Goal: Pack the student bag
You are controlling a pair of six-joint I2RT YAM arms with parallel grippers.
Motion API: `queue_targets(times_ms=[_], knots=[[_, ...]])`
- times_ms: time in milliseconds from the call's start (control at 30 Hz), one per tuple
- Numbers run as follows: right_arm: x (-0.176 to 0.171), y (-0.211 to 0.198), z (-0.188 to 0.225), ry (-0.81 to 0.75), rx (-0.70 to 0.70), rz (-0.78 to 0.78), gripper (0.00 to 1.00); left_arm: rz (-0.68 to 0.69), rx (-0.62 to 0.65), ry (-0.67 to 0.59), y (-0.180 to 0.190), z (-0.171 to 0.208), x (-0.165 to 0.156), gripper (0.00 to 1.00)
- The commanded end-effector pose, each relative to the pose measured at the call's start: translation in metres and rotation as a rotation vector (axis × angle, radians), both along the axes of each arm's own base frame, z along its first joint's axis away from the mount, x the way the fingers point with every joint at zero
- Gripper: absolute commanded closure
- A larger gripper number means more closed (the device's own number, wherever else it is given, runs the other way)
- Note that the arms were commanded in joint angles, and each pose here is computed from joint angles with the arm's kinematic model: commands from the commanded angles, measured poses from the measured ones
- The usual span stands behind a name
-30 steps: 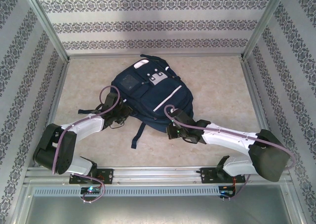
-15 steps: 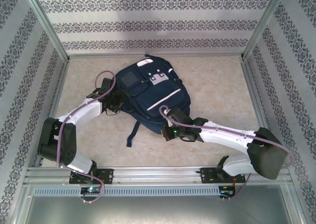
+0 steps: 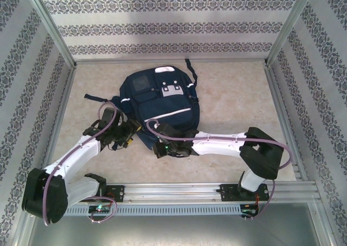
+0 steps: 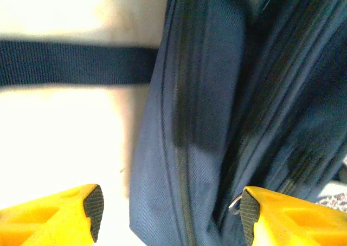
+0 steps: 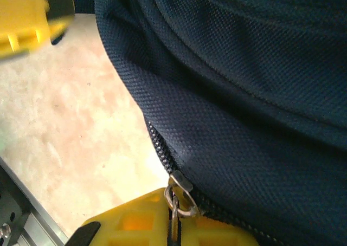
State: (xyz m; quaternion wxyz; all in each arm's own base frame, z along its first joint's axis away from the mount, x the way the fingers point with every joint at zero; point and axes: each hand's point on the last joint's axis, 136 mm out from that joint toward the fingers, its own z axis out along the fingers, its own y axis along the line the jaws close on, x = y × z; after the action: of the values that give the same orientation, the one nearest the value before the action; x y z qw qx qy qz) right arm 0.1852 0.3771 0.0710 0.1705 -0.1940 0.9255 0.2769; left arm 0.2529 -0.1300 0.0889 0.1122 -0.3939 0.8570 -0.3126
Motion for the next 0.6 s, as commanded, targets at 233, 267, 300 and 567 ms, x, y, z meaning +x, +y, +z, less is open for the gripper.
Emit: queue_targets(times_ms=[233, 267, 300, 567], knots=[[0.008, 0.021, 0.005, -0.034, 0.054, -0.025, 1.0, -0.016, -0.083, -0.034, -0.027, 0.001, 0.009, 0.39], [0.007, 0.02, 0.003, -0.037, 0.049, -0.027, 1.0, -0.021, -0.084, -0.031, -0.03, -0.002, 0.008, 0.42], [0.008, 0.019, 0.003, -0.039, 0.048, -0.031, 1.0, -0.024, -0.083, -0.026, -0.032, -0.004, 0.007, 0.45], [0.008, 0.014, -0.001, -0.042, 0.03, -0.039, 1.0, -0.018, -0.049, -0.016, -0.029, -0.015, 0.005, 0.67]])
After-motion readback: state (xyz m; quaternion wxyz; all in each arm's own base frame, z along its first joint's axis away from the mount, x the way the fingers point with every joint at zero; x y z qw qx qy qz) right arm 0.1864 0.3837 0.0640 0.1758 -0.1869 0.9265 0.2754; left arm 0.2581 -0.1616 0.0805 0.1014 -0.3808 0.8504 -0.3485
